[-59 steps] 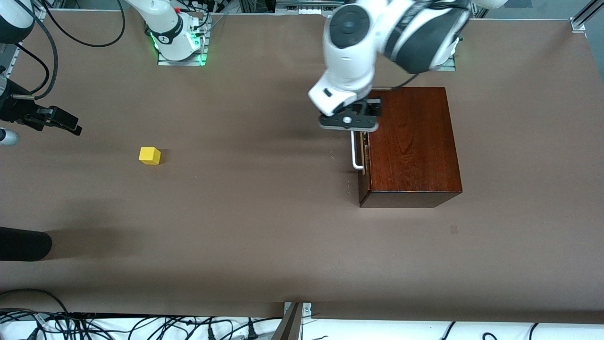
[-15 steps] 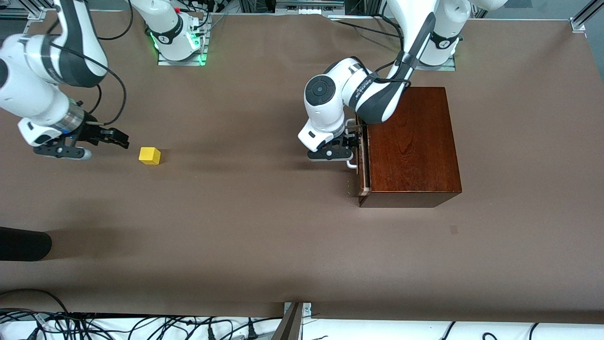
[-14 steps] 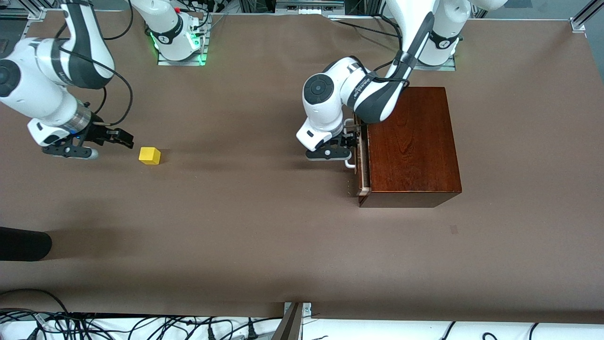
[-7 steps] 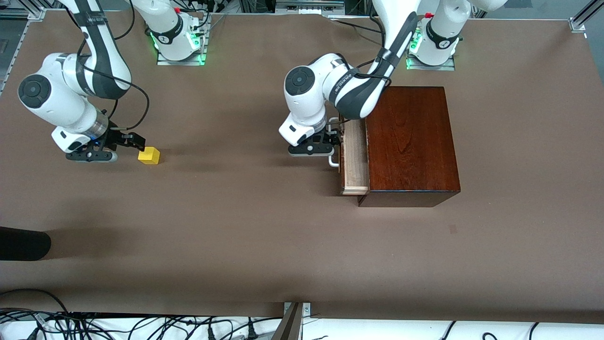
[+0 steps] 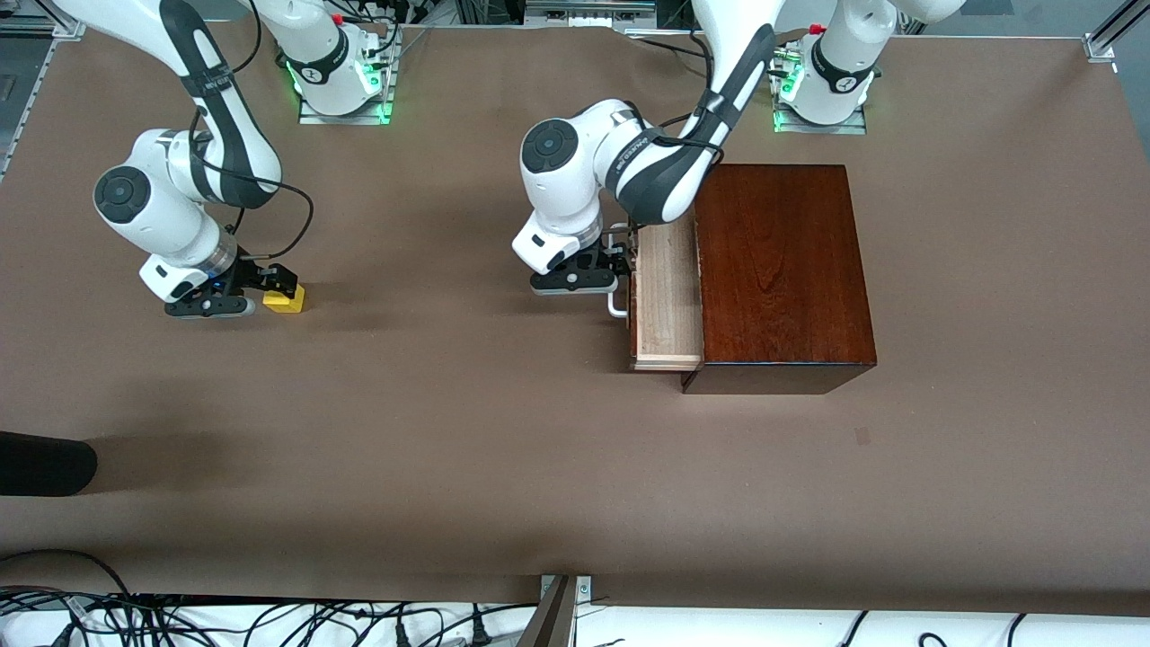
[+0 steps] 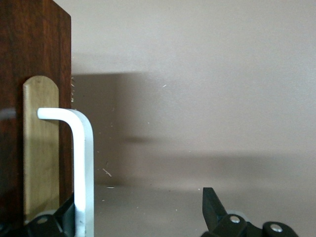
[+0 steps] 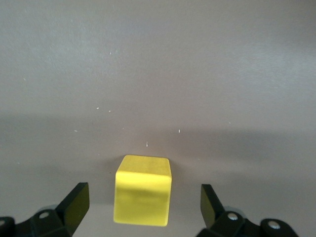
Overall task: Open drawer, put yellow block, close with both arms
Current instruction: 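Pull the drawer open with the left gripper while the right gripper grasps the cube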
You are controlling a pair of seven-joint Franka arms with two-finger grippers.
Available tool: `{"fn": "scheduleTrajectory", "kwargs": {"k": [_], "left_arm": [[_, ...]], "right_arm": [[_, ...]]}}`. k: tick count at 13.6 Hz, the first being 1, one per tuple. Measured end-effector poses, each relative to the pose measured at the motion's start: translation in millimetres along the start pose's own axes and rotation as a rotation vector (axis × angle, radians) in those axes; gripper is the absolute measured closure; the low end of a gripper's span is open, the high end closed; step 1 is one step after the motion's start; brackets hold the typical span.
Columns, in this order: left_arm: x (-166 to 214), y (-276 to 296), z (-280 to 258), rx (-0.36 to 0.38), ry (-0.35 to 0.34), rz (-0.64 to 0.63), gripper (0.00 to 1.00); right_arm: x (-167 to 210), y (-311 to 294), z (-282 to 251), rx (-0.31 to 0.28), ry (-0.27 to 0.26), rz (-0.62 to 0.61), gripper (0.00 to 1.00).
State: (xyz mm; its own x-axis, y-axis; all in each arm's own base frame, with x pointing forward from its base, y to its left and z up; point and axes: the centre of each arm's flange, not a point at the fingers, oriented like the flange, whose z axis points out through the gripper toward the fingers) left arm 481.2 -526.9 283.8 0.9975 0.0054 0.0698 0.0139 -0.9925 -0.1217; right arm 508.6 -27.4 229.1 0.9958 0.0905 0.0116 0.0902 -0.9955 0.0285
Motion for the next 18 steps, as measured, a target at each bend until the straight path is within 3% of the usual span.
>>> {"fn": "scheduleTrajectory", "kwargs": {"k": [11,15,18], "left_arm": [[-6,24,-1,-0.013,0.032,-0.053,0.00],[-7,28,5,-0.028,0.029,-0.076,0.00],[-8,31,4,-0.038,0.035,-0.074,0.00]], "right_arm": [[-11,-1,38,-0.005,-0.021,-0.039,0.00],[-12,-1,39,-0.005,-0.022,-0.039,0.44],[-12,-1,39,-0.005,-0.022,-0.039,0.45]]}}
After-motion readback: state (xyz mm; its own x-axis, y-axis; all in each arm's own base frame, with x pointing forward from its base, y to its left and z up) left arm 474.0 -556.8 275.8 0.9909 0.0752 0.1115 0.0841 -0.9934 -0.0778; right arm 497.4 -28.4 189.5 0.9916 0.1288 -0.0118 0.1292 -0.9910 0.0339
